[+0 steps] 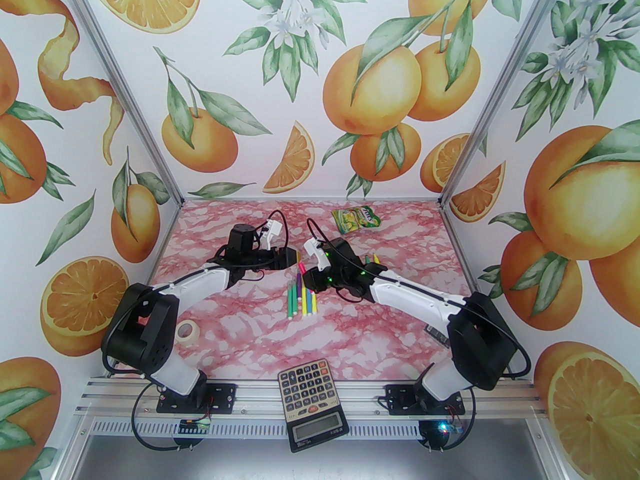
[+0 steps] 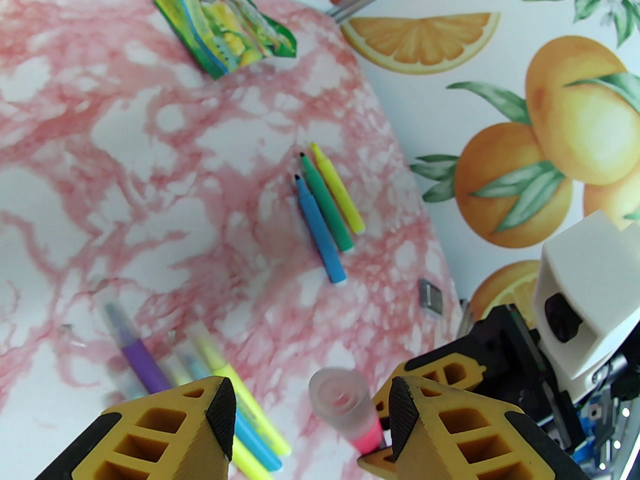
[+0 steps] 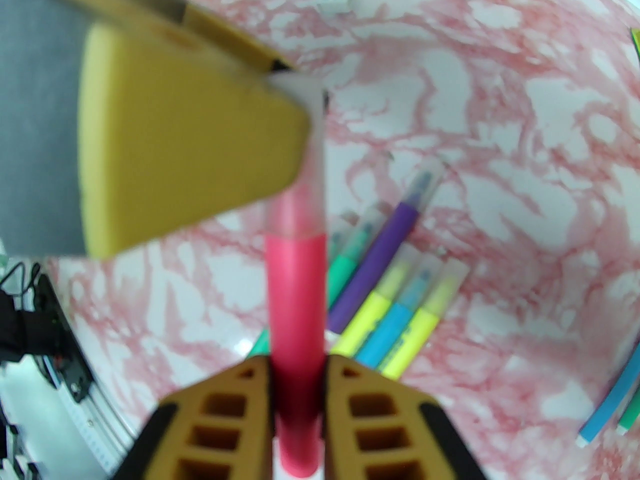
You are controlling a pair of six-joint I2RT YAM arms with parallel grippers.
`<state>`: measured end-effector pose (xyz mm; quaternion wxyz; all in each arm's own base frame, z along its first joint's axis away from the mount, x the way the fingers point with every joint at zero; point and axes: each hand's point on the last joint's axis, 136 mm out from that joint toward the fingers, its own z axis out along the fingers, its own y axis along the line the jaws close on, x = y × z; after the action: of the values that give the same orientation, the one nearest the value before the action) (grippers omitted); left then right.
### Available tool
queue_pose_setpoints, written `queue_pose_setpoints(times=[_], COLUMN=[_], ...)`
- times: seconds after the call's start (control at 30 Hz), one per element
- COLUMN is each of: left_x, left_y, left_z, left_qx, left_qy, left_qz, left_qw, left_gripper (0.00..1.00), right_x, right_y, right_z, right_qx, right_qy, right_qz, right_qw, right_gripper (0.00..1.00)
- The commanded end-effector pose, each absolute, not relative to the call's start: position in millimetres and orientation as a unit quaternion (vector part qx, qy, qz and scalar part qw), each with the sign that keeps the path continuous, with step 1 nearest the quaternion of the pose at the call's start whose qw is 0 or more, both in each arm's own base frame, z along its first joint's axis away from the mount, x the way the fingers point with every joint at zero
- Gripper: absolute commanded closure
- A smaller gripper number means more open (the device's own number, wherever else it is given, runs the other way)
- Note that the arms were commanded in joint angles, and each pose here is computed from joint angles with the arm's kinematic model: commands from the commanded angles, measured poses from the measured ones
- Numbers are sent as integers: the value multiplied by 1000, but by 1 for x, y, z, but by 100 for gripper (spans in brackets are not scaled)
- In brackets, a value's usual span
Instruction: Open the pen caps
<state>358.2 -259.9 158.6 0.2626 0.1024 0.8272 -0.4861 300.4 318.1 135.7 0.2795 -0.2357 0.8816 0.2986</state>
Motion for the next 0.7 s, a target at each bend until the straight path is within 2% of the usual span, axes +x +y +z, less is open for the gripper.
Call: queue_pose_setpoints(times=[0.0,0.27,0.5,0.67], left_x=[365,363,362,361], left_y=[-270,-273,-274,-276], left_z=[178,179,182,189], left_qx=[120,122,118,120], left_qy=[807,803,800,794], left_qz=[-507,-516,-523,-532], left_qw=[278,271,267,269], left_gripper=[50,65,85,93], right_x=[296,296,299,300], right_y=[327,328,327,326], right_z=[148,148,146,142], right_qx=[-256,-259,-255,-253], right_qy=[864,861,862,864], right_qz=[319,320,315,311], right_qw=[294,297,304,306], right_gripper=[82,82,81,68])
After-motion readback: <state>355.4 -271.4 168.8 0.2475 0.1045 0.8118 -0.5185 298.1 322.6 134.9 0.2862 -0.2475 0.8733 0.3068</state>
